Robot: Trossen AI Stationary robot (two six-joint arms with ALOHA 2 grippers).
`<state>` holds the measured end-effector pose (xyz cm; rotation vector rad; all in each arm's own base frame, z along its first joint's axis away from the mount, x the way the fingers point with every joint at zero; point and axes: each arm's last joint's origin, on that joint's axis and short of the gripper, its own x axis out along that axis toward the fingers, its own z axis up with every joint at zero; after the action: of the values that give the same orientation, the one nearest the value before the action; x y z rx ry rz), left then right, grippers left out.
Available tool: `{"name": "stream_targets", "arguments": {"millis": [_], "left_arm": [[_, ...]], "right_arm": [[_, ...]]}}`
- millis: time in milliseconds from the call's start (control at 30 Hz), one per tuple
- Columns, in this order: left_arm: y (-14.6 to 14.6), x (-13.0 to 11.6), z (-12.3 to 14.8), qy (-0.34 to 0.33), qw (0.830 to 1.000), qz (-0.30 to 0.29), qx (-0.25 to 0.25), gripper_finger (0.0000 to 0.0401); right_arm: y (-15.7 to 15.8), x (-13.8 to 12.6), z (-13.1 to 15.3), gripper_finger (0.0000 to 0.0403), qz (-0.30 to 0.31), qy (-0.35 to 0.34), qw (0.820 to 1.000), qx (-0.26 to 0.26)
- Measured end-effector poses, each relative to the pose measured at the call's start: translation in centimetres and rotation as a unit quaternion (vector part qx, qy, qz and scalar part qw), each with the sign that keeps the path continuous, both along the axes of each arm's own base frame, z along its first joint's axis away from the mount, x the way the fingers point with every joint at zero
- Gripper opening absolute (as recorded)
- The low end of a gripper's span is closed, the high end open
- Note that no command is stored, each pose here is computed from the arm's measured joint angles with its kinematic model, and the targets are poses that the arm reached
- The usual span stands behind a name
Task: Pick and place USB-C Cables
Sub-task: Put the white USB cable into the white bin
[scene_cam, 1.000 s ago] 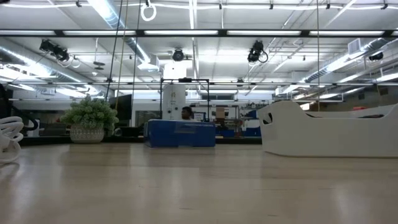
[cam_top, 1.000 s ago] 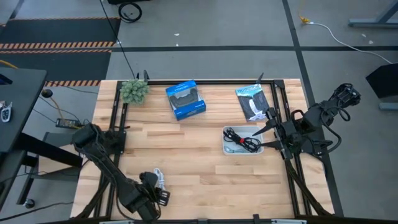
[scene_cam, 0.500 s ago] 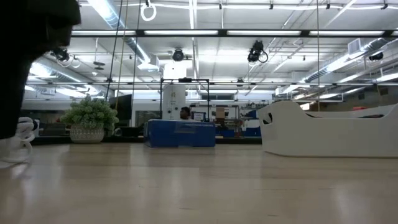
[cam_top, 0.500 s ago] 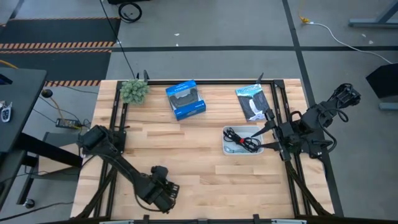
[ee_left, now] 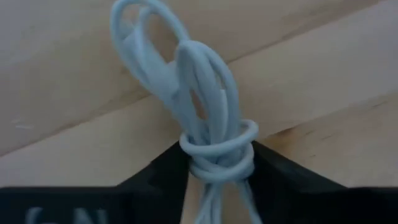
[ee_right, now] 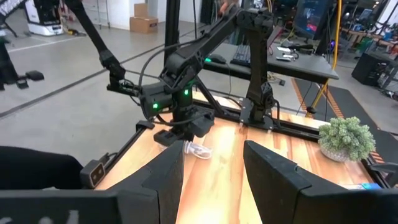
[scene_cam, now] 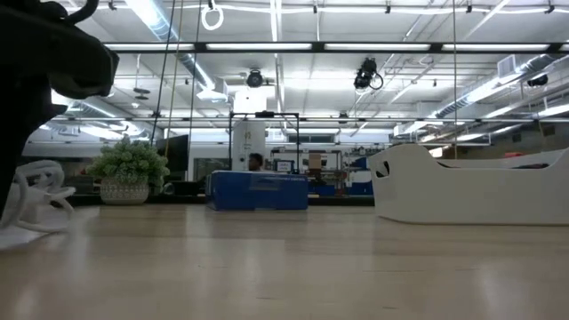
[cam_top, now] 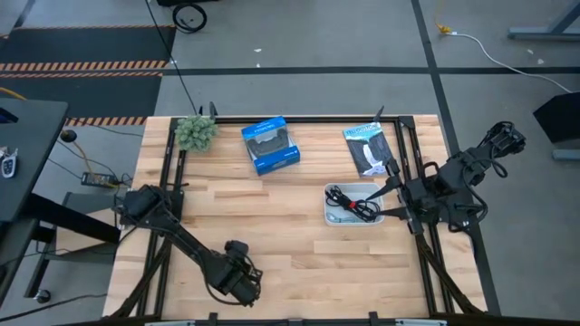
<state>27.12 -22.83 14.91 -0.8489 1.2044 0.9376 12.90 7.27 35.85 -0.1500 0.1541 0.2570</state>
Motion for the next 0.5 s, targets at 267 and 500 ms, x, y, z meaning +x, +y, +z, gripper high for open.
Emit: {"name": "stream_targets", "arguments": {"millis": [267, 500], "left_arm": [[0.0, 1.1, 3.0, -0.022, 0.999, -0.043, 0.002, 0.0076], [1.1, 4.2, 9.0, -0.105, 0.984, -0.105, 0.094, 0.0081]], "right_arm": [[0.0, 0.0, -0.1, 0.0174, 0.001, 0.005, 1.000, -0.011], [0.0, 0.0, -0.3, 0.0174, 0.007, 0.011, 1.000, -0.017]]}}
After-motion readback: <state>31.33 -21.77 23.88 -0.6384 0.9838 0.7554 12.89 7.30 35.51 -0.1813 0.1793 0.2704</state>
